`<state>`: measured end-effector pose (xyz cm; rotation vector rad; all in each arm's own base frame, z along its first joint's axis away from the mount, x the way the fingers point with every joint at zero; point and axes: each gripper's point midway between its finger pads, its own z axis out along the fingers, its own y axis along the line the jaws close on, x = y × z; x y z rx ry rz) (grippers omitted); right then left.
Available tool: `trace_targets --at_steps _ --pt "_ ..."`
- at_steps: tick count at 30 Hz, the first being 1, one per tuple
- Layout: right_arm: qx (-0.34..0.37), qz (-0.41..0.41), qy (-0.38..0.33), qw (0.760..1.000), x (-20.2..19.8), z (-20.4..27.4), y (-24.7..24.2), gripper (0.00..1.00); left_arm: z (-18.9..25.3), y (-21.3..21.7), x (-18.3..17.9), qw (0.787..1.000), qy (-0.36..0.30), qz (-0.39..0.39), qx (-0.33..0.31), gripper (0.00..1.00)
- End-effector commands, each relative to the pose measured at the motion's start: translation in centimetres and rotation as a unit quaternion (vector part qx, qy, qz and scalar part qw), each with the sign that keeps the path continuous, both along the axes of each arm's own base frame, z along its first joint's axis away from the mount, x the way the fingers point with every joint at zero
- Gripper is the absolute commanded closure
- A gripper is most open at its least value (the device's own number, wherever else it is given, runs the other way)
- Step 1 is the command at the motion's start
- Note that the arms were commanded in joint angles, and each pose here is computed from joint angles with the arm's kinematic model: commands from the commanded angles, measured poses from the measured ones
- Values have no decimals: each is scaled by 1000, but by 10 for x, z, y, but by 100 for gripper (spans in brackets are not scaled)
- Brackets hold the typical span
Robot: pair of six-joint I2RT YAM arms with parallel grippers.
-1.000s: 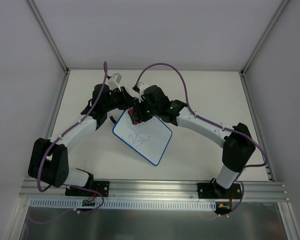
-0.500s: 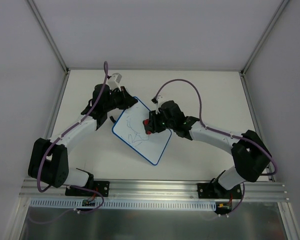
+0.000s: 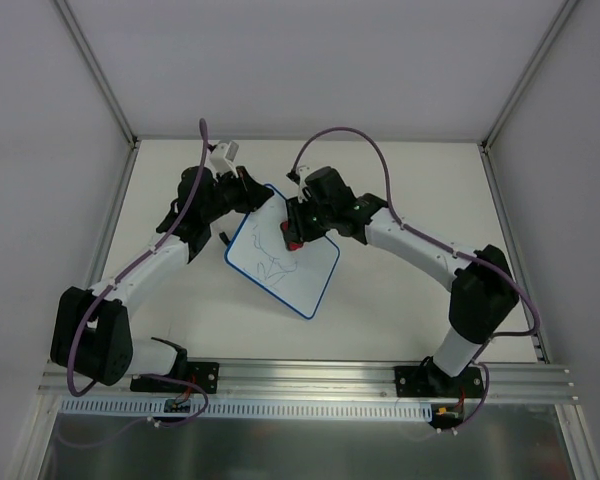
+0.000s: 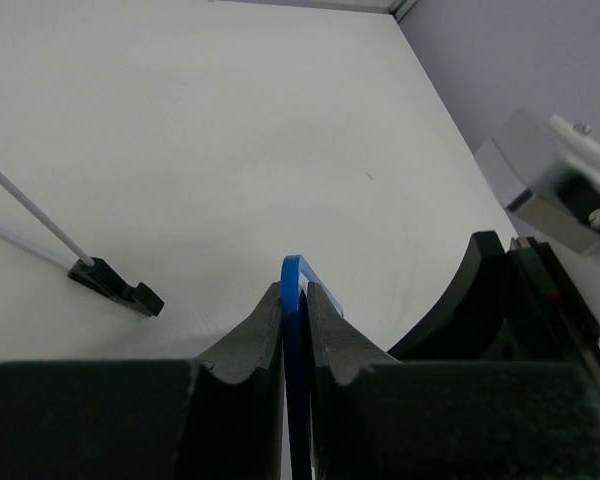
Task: Erase the whiteboard
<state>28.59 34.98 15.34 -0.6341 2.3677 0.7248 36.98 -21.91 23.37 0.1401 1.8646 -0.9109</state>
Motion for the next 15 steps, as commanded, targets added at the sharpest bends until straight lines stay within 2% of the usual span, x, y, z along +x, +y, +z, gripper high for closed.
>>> trace_targets --at_steps 1,9,15 --pt "2 30 -22 999 10 26 23 100 81 -38 -31 980 -156 -119 -30 100" --pt "17 37 -39 998 9 48 44 100 79 -39 -37 978 -160 -135 -25 100" --pt "24 4 -51 998 23 59 50 100 78 -43 -42 975 -160 -153 -25 100"
